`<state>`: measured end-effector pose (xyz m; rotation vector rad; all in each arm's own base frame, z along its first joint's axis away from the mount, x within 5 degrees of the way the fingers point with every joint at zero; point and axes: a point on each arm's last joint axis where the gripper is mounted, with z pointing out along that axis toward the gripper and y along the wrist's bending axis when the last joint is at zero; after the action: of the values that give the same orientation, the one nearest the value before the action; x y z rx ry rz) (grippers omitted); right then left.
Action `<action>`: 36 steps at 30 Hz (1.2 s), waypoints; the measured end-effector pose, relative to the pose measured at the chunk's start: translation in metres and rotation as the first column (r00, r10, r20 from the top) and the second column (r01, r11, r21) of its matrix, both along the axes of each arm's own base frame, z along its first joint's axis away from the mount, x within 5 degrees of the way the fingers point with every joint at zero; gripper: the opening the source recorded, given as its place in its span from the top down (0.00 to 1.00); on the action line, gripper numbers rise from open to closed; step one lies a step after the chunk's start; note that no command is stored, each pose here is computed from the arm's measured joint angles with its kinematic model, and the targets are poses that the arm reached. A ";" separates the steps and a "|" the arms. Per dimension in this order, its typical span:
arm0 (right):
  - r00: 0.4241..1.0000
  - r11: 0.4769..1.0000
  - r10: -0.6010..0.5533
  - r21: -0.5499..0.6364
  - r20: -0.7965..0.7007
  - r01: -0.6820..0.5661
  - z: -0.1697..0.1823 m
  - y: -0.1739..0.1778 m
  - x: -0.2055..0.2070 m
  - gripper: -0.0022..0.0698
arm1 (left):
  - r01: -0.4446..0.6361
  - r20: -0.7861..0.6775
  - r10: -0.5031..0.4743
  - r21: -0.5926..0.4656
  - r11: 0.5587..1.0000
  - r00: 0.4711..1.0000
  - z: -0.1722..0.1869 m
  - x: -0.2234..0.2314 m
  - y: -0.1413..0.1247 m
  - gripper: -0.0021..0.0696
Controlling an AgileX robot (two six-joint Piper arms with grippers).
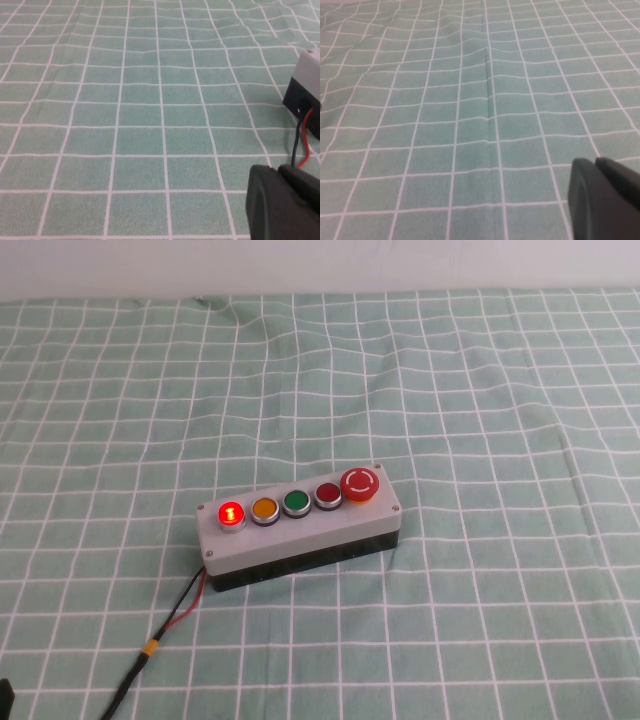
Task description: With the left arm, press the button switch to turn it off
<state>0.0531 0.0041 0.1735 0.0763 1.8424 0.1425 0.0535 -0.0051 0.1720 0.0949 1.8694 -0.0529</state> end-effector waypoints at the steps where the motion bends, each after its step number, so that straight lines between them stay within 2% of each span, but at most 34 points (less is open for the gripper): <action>1: 1.000 1.000 0.000 0.000 0.000 0.000 0.000 0.000 0.000 0.99 | 0.000 0.000 0.000 0.000 1.000 1.000 0.000 0.000 0.000 0.97; 7: 1.000 1.000 0.000 0.000 0.000 0.000 0.000 0.000 0.000 0.99 | 0.000 0.014 0.000 -0.001 1.000 1.000 0.001 0.000 0.000 0.97; 12: 1.000 1.000 0.000 0.000 0.000 0.000 0.000 0.000 0.000 0.99 | -0.003 0.142 0.005 -0.012 1.000 0.990 0.013 0.003 0.000 0.97; 15: 1.000 1.000 0.000 0.000 0.000 0.000 0.000 0.000 0.000 0.99 | -0.005 0.305 0.013 -0.029 1.000 0.952 0.028 0.004 0.000 0.97; 20: 1.000 1.000 0.000 0.000 0.000 0.000 0.000 0.000 0.000 0.99 | -0.001 0.547 0.029 -0.052 0.999 0.837 0.052 0.001 0.001 0.97; 23: 1.000 1.000 0.000 0.000 0.000 0.000 0.000 0.000 0.000 0.99 | 0.001 0.594 0.034 -0.059 0.998 0.804 0.057 -0.001 0.002 0.97; 28: 1.000 1.000 0.000 0.000 0.000 0.000 0.000 0.000 0.000 0.99 | 0.003 0.617 0.036 -0.063 0.998 0.787 0.060 -0.002 0.002 0.97; 30: 1.000 1.000 0.000 0.000 0.000 0.000 0.000 0.000 0.000 0.99 | 0.011 0.663 0.045 -0.079 0.997 0.747 0.065 -0.004 0.002 0.97; 36: 1.000 1.000 0.000 0.000 0.000 0.000 0.000 0.000 0.000 0.99 | 0.125 0.849 0.110 -0.202 0.971 0.517 0.089 -0.020 0.004 0.97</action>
<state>0.0531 0.0041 0.1735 0.0763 1.8424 0.1425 0.0336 -0.0011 0.2615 -0.0429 0.8239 -0.2022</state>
